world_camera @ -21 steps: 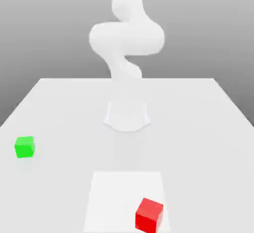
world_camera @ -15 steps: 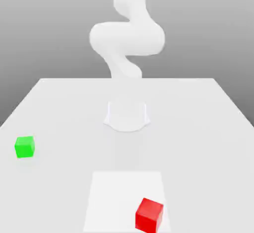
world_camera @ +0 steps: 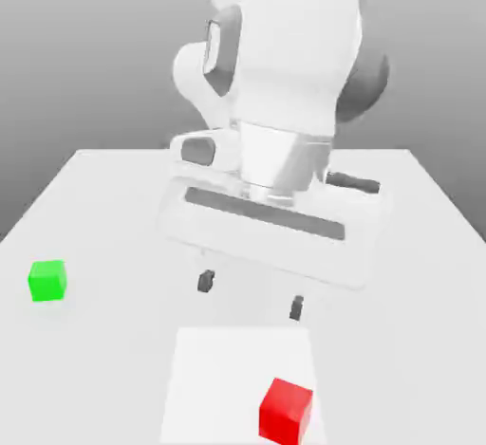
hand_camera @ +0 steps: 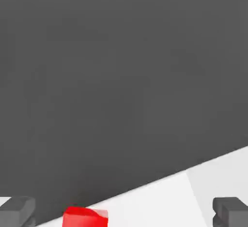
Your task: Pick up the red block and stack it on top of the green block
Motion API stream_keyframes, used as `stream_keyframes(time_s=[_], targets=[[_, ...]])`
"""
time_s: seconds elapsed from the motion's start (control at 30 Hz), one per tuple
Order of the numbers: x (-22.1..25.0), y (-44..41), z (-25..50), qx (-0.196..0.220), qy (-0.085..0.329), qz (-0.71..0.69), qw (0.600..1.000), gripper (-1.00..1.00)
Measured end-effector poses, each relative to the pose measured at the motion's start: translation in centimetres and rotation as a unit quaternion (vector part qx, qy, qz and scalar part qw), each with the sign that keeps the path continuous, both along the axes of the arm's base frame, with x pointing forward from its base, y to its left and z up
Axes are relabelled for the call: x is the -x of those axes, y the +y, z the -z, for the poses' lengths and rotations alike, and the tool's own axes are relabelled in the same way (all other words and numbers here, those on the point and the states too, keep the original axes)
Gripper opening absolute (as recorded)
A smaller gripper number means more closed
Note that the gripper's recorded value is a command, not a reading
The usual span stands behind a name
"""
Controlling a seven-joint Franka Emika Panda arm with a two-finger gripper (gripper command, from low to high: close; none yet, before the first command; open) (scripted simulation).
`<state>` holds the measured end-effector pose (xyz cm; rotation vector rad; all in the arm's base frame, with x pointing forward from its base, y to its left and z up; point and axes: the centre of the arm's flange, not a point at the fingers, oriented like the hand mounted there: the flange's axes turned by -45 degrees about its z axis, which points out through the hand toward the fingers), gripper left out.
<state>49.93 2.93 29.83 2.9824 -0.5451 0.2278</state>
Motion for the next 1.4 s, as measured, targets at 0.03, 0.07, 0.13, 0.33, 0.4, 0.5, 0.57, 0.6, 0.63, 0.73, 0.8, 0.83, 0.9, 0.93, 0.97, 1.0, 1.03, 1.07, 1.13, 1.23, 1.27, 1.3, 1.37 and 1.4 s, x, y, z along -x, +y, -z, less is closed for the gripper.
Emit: stream_keyframes(time_s=[0.03, 0.07, 0.13, 0.33, 0.4, 0.5, 0.57, 0.6, 0.63, 0.73, 0.8, 0.83, 0.9, 0.93, 0.97, 1.0, 1.03, 1.07, 1.13, 1.23, 1.27, 1.3, 1.37, 1.4], targets=[[0.2, 0.3, 1.6, -0.009, 0.01, 0.006, 1.0, 0.0], [0.5, 0.6, 3.1, -0.018, 0.021, 0.012, 1.0, 0.0], [1.1, 1.3, 5.9, -0.039, 0.04, 0.025, 0.998, 0.0], [1.8, 2.2, 12.9, -0.067, 0.06, 0.042, 0.995, 0.0], [2.0, 2.2, 15.0, -0.066, 0.061, 0.041, 0.995, -1.0], [2.0, 2.2, 15.0, -0.066, 0.061, 0.041, 0.995, -1.0], [2.0, 2.3, 15.0, -0.066, 0.06, 0.041, 0.995, -1.0], [2.0, 2.3, 15.4, -0.066, 0.061, 0.041, 0.995, -1.0], [2.0, 2.3, 15.0, -0.067, 0.06, 0.041, 0.995, -1.0], [1.8, 2.2, 12.0, -0.067, 0.059, 0.042, 0.995, -1.0], [1.9, 2.2, 9.9, -0.067, 0.06, 0.041, 0.995, -1.0], [2.1, 1.3, 9.3, -0.065, 0.061, 0.061, 0.994, -1.0], [2.7, -2.7, 9.1, -0.061, 0.06, 0.146, 0.986, -1.0], [3.1, -4.7, 9.1, -0.059, 0.059, 0.189, 0.978, -1.0], [3.6, -6.7, 9.1, -0.057, 0.057, 0.232, 0.969, -1.0], [4.2, -8.6, 9.0, -0.056, 0.055, 0.274, 0.959, -1.0], [4.8, -10.5, 9.0, -0.054, 0.052, 0.315, 0.946, -1.0], [5.5, -12.3, 8.9, -0.053, 0.049, 0.356, 0.932, -1.0], [7.1, -15.7, 8.6, -0.052, 0.042, 0.435, 0.898, -1.0], [10.1, -20.8, 8.1, -0.052, 0.029, 0.55, 0.833, -1.0], [11.3, -22.6, 7.9, -0.052, 0.025, 0.589, 0.806, -1.0], [12.7, -24.5, 7.7, -0.053, 0.019, 0.629, 0.775, -1.0], [16.0, -28.2, 7.3, -0.055, 0.008, 0.708, 0.704, -1.0], [17.7, -29.8, 7.1, -0.057, 0.002, 0.744, 0.665, -1.0]])
